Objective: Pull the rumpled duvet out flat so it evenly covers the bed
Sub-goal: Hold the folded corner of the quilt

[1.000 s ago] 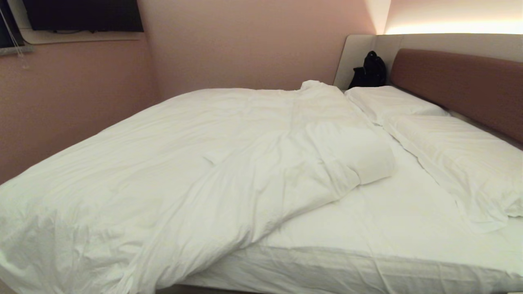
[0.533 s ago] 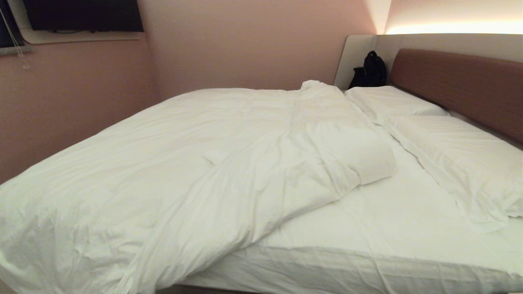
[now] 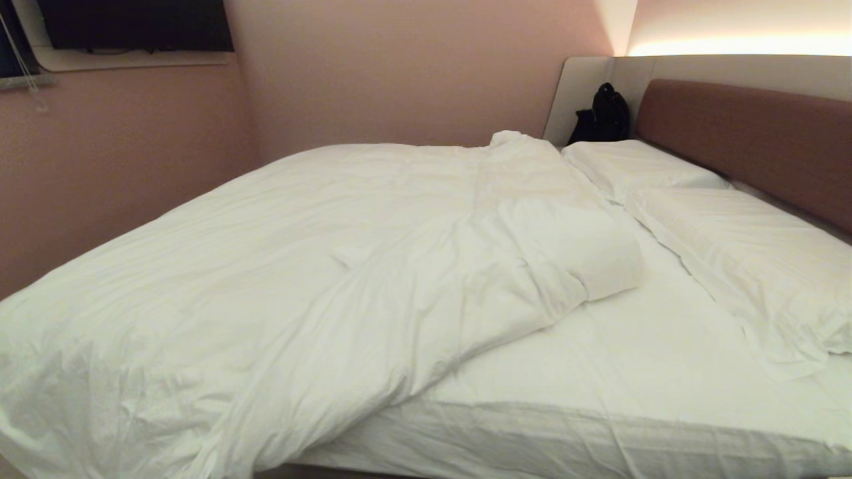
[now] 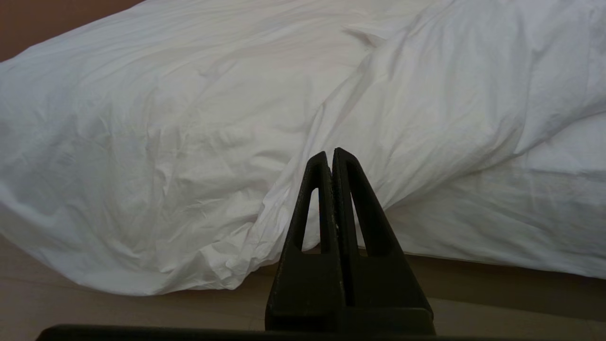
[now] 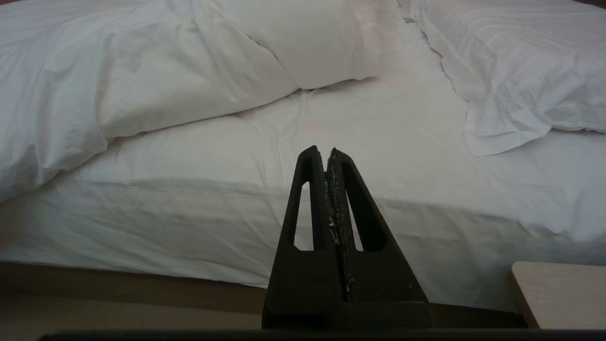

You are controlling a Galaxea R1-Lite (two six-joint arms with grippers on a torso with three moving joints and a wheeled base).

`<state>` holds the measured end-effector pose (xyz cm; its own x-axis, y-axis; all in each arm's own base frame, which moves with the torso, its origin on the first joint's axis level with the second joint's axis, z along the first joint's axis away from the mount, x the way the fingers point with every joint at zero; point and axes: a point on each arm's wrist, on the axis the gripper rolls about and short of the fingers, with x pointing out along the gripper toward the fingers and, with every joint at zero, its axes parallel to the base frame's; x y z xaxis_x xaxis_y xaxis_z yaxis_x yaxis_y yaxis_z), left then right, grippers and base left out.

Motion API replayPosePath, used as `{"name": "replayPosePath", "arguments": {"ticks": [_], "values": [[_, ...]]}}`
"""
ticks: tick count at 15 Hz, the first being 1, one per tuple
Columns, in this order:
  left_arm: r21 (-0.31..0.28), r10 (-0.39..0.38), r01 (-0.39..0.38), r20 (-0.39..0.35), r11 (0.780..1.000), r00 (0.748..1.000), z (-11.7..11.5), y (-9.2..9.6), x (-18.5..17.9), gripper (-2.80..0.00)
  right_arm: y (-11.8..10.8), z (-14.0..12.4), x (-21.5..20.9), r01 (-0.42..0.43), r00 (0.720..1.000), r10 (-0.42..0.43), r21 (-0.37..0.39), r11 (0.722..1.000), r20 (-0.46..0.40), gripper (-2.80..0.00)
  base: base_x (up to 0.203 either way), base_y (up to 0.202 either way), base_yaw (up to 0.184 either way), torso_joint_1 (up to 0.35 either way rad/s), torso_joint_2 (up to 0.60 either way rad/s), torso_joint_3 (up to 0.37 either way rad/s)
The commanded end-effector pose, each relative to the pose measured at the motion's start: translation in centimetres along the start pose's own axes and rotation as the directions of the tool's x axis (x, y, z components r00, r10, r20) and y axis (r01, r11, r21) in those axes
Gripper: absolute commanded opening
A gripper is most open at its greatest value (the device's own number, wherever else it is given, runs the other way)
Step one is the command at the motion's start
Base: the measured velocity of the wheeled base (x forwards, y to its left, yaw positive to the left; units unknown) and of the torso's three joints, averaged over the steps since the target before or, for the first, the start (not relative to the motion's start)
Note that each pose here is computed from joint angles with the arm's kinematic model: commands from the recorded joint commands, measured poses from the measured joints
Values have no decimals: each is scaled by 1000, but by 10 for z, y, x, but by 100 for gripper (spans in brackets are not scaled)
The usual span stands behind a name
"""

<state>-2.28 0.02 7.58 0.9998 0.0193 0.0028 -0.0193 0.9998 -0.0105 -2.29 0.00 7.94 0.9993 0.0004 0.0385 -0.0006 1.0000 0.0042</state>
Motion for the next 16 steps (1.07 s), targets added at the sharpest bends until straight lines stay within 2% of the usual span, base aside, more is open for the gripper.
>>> {"name": "replayPosePath", "arguments": {"ticks": [1, 14, 16], "values": [[0, 1, -1, 0, 1000, 1000, 0, 0, 0, -280, 0, 0, 0, -1, 1000, 1, -7, 1000, 0, -280, 0, 0, 0, 0, 0, 0], [0, 1, -1, 0, 1000, 1000, 0, 0, 0, -280, 0, -1, 0, 5, 1000, -5, -9, 1000, -23, -280, 0, 0, 0, 0, 0, 0], [0, 1, -1, 0, 1000, 1000, 0, 0, 0, -280, 0, 20, -9, -1, 1000, 1, -9, 1000, 1, -280, 0, 0, 0, 0, 0, 0]]}}
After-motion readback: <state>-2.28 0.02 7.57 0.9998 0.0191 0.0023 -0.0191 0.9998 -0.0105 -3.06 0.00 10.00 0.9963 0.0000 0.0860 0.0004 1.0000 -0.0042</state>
